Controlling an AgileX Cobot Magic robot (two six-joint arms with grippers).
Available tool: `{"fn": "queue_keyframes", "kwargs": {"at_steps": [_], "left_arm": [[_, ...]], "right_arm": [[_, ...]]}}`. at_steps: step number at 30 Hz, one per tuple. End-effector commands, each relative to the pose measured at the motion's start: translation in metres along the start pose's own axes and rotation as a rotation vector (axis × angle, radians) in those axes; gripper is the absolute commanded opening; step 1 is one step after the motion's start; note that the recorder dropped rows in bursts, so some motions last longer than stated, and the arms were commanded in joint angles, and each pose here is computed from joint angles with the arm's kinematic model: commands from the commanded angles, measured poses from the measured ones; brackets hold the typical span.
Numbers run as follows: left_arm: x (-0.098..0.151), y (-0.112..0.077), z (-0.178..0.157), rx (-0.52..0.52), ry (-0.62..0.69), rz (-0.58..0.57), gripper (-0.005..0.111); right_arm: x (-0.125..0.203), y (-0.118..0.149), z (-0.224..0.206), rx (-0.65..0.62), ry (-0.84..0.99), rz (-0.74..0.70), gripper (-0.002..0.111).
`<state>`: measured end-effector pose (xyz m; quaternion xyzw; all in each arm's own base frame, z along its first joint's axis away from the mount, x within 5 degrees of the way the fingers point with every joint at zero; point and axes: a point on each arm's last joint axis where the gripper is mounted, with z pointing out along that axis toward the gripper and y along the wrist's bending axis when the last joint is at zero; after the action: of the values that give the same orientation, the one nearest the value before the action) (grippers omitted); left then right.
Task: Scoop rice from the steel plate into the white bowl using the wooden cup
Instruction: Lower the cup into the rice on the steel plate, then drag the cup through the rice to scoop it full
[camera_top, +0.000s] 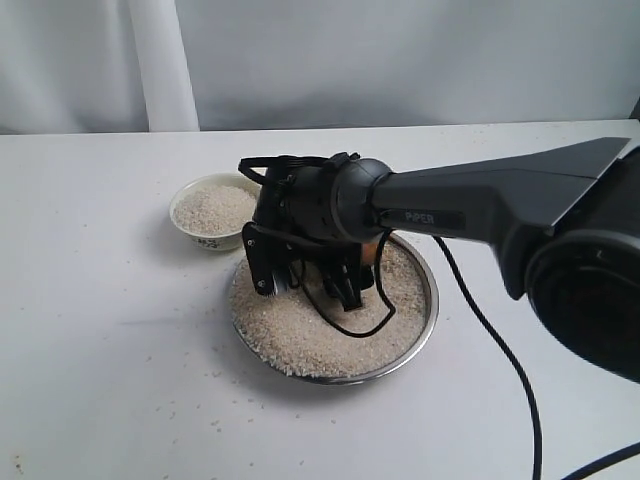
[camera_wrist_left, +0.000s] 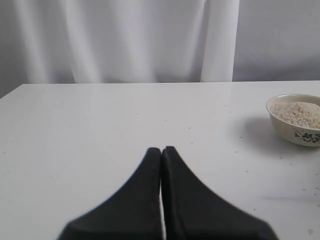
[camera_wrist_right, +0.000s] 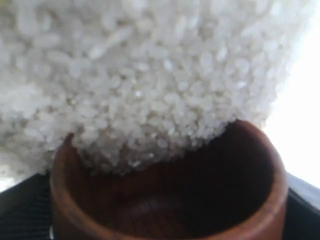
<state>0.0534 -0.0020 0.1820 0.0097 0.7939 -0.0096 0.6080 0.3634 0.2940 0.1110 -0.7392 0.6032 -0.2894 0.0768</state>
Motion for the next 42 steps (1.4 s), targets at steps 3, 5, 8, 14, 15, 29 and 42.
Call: {"fn": "queue_keyframes", "kwargs": {"at_steps": [3,5,8,14,15,29,42], "left_arm": [[0.0,0.0,0.0,0.002,-0.007,-0.003,0.0],[0.0,0.0,0.0,0.002,-0.007,-0.003,0.0],[0.0,0.0,0.0,0.002,-0.007,-0.003,0.0],[0.0,0.0,0.0,0.002,-0.007,-0.003,0.0],[0.0,0.0,0.0,0.002,-0.007,-0.003,0.0],[0.0,0.0,0.0,0.002,-0.007,-0.003,0.0],[0.0,0.0,0.0,0.002,-0.007,-0.003,0.0]], "right_arm": [[-0.012,0.015,0.013,-0.11,-0.093,0.091,0.0],[-0.012,0.016,0.012,-0.118,-0.098,0.099,0.0],[-0.014,0.017,0.012,-0.135,-0.11,0.116,0.0],[-0.016,0.018,0.009,-0.158,-0.146,0.149,0.0],[-0.016,0.018,0.009,-0.16,-0.147,0.151,0.0],[0.007,0.0,0.007,-0.255,-0.298,0.385,0.0],[0.045,0.003,0.01,-0.29,-0.512,0.562,0.0]]}}
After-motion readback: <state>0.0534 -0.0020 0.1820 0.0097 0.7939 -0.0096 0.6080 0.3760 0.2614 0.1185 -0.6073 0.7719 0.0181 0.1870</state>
